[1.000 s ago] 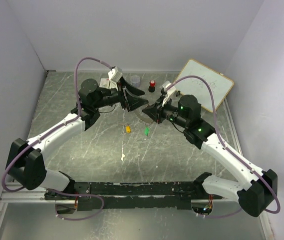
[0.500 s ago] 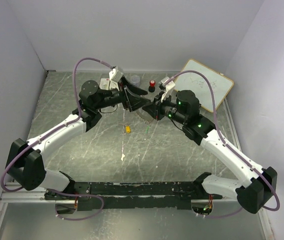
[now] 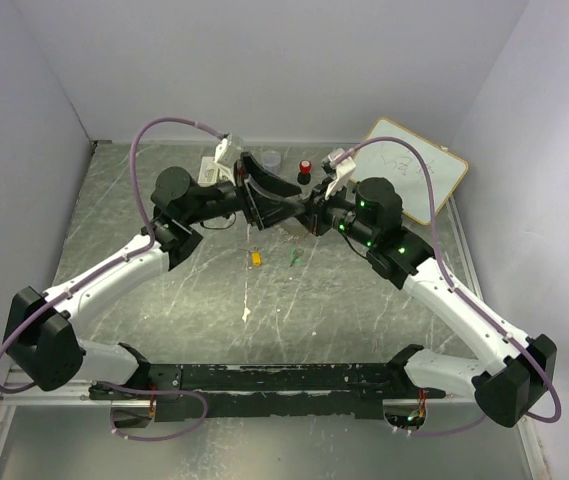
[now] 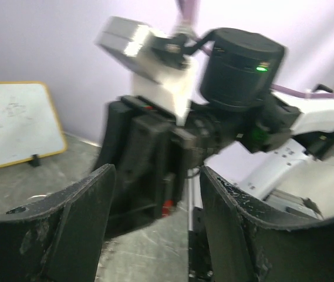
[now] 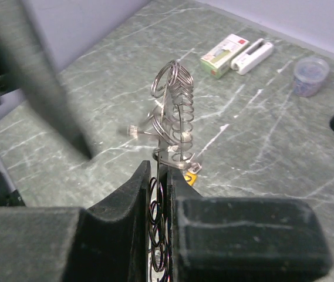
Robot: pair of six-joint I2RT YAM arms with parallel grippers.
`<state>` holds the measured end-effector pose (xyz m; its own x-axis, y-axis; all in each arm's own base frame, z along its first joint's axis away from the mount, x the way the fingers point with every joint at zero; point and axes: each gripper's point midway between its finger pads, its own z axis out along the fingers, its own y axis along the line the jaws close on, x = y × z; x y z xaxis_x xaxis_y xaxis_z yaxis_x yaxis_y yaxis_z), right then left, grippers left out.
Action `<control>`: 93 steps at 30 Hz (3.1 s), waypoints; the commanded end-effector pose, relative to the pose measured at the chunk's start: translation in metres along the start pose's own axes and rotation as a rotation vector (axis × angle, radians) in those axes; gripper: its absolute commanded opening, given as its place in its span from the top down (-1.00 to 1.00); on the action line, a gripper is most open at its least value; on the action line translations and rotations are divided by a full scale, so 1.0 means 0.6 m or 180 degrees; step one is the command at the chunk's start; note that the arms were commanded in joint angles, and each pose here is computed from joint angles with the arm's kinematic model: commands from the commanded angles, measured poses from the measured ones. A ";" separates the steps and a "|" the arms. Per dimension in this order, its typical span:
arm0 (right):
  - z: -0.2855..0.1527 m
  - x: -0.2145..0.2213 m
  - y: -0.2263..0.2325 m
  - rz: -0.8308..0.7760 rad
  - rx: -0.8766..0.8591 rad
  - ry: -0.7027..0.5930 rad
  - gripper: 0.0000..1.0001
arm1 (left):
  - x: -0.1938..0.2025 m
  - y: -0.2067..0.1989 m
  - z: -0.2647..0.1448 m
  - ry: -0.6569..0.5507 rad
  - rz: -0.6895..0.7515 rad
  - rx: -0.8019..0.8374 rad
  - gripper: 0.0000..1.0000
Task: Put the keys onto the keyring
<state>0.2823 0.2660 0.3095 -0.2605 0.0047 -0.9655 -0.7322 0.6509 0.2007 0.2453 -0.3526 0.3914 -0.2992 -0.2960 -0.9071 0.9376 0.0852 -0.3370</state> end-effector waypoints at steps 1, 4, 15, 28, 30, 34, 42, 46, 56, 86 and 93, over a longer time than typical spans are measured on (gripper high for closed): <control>0.001 -0.052 -0.020 -0.0040 0.0204 -0.0313 1.00 | -0.018 -0.079 -0.004 -0.0035 0.0028 0.0480 -0.40; 0.001 -0.052 -0.020 -0.0053 0.0207 -0.0322 1.00 | -0.027 -0.080 -0.007 -0.0059 0.0095 0.0416 -0.40; -0.008 -0.061 -0.006 -0.0137 0.0038 -0.0415 1.00 | -0.037 -0.029 -0.028 -0.0062 0.0346 -0.0353 -0.43; -0.015 -0.072 0.017 -0.0221 -0.0227 -0.0488 1.00 | -0.027 0.024 -0.052 0.0068 0.0613 -0.0935 -0.38; -0.015 -0.074 0.019 -0.0225 -0.0248 -0.0494 1.00 | -0.027 0.030 -0.056 0.0067 0.0622 -0.1012 -0.37; -0.014 -0.075 0.022 -0.0241 -0.0293 -0.0508 1.00 | -0.025 0.044 -0.063 0.0082 0.0623 -0.1174 -0.31; -0.013 -0.073 0.027 -0.0269 -0.0357 -0.0495 1.00 | -0.029 0.064 -0.077 0.0021 0.0625 -0.1435 -0.15; -0.013 -0.070 0.029 -0.0284 -0.0392 -0.0478 1.00 | -0.029 0.071 -0.083 0.0005 0.0652 -0.1524 -0.11; -0.018 -0.065 0.030 -0.0334 -0.0416 -0.0445 1.00 | -0.027 0.103 -0.127 0.0108 0.1053 -0.1843 -0.40; -0.017 -0.067 0.026 -0.0247 -0.0372 -0.0418 1.00 | -0.017 0.129 -0.138 0.0108 0.1015 -0.1375 -0.64; -0.016 -0.079 -0.020 -0.0053 0.0166 -0.0381 1.00 | -0.002 0.169 -0.192 0.0134 0.0800 -0.2112 -0.37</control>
<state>0.2822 0.2657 0.3262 -0.1956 0.0206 -0.9805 -0.7777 0.6058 0.1679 0.3140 -0.2557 0.3315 -0.0834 -0.1349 -0.9873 0.7717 0.6181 -0.1497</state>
